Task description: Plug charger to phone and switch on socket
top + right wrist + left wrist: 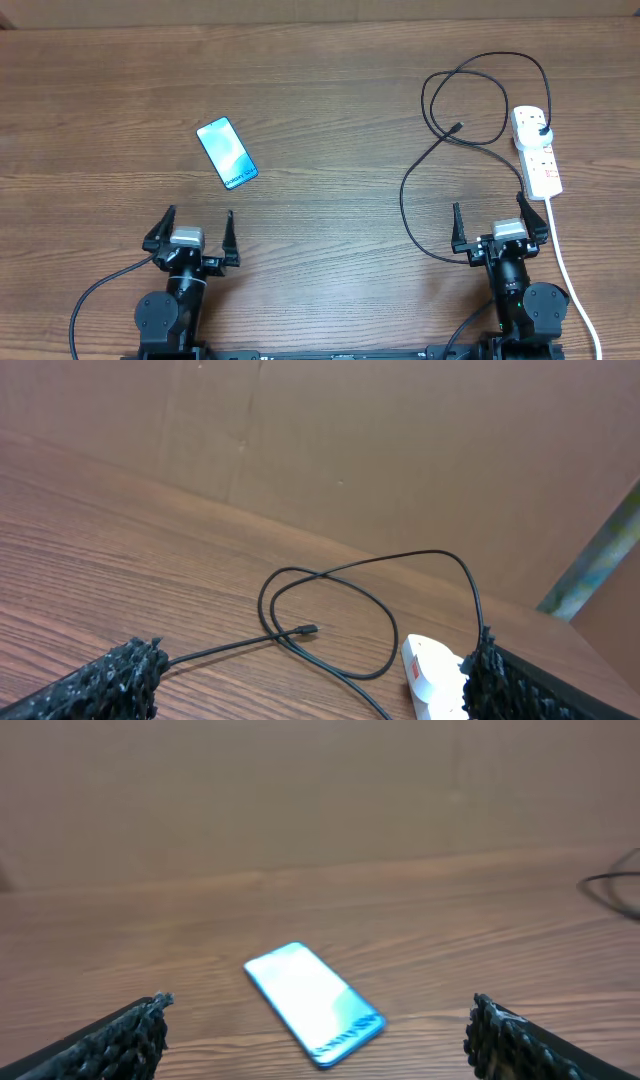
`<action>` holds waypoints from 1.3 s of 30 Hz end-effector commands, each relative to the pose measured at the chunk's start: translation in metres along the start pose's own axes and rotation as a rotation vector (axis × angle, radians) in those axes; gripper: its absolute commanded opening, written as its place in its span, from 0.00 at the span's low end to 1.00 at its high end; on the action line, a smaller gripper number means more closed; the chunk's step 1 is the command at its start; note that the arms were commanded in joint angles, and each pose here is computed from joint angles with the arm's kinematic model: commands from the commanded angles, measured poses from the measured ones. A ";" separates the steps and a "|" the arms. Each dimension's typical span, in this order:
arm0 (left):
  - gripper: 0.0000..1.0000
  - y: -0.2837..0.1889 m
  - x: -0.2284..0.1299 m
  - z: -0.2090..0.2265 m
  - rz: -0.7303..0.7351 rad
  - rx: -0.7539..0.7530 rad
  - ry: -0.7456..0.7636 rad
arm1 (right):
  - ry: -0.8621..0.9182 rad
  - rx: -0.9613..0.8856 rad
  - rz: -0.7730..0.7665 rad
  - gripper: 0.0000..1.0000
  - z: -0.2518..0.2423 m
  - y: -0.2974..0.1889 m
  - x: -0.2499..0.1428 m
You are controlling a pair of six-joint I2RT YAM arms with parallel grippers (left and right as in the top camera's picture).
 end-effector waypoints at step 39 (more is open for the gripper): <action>1.00 -0.006 0.003 -0.018 0.074 -0.120 -0.122 | 0.000 -0.010 0.002 1.00 0.000 0.000 -0.003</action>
Point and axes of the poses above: each gripper's point midway between its finger pads, its own y axis out along the fingers, its own z axis along the line the jaws close on, x = y × z, the point moved 5 cm from there along -y, back along the fingers, and after that the axes turned 10 degrees about -y, right-handed, at the moved point
